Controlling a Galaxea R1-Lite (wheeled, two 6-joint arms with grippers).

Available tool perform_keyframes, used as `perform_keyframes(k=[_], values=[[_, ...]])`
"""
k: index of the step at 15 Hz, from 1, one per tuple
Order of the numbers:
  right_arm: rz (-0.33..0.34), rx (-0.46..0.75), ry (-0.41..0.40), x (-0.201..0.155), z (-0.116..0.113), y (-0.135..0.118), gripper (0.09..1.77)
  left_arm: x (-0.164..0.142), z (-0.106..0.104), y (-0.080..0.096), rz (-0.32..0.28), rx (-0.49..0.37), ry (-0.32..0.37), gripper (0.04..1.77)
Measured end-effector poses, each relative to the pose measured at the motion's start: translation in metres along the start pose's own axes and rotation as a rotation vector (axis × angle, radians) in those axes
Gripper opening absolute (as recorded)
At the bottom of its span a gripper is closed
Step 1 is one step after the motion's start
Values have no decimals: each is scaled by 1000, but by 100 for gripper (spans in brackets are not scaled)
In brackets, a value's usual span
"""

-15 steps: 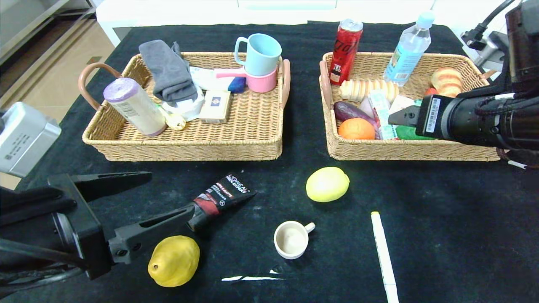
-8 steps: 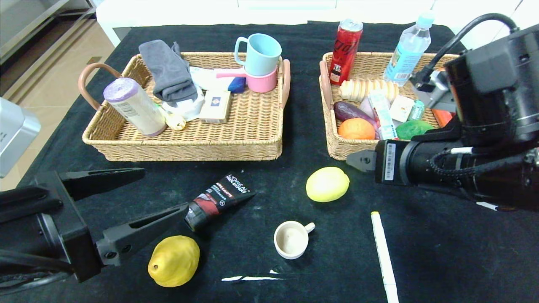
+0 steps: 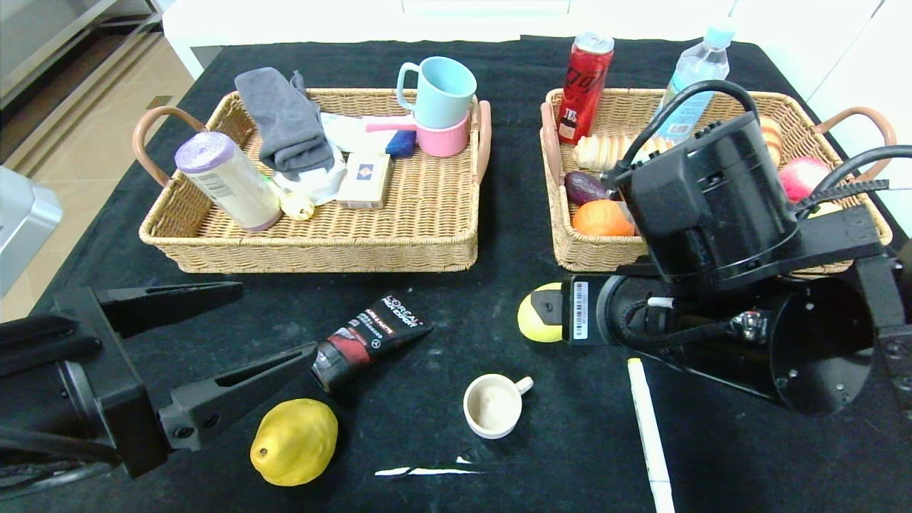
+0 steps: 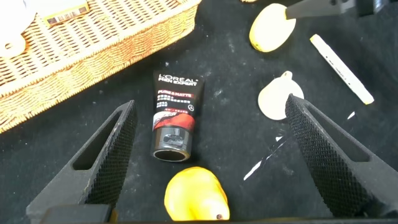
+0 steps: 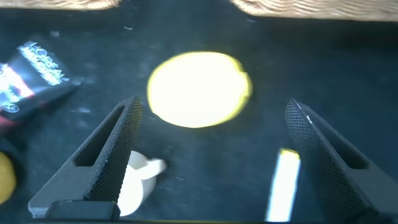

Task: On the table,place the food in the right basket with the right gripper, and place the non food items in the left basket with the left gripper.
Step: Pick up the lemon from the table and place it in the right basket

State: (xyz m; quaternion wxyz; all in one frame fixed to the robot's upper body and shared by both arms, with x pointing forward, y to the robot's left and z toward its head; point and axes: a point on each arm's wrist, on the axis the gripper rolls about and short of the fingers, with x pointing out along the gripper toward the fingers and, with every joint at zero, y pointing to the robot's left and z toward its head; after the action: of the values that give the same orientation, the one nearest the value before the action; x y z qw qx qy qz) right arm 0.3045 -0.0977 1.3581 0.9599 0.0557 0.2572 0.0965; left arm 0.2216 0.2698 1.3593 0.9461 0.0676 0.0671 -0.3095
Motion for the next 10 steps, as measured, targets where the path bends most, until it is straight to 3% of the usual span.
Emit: perform_keyframes(k=[7, 10], values=[[-32, -29, 13, 15, -12, 12, 170, -1, -1, -1, -10, 2, 4, 172], [-39, -2, -39, 21, -10, 17, 170, 0, -1, -4, -24, 4, 4, 172]])
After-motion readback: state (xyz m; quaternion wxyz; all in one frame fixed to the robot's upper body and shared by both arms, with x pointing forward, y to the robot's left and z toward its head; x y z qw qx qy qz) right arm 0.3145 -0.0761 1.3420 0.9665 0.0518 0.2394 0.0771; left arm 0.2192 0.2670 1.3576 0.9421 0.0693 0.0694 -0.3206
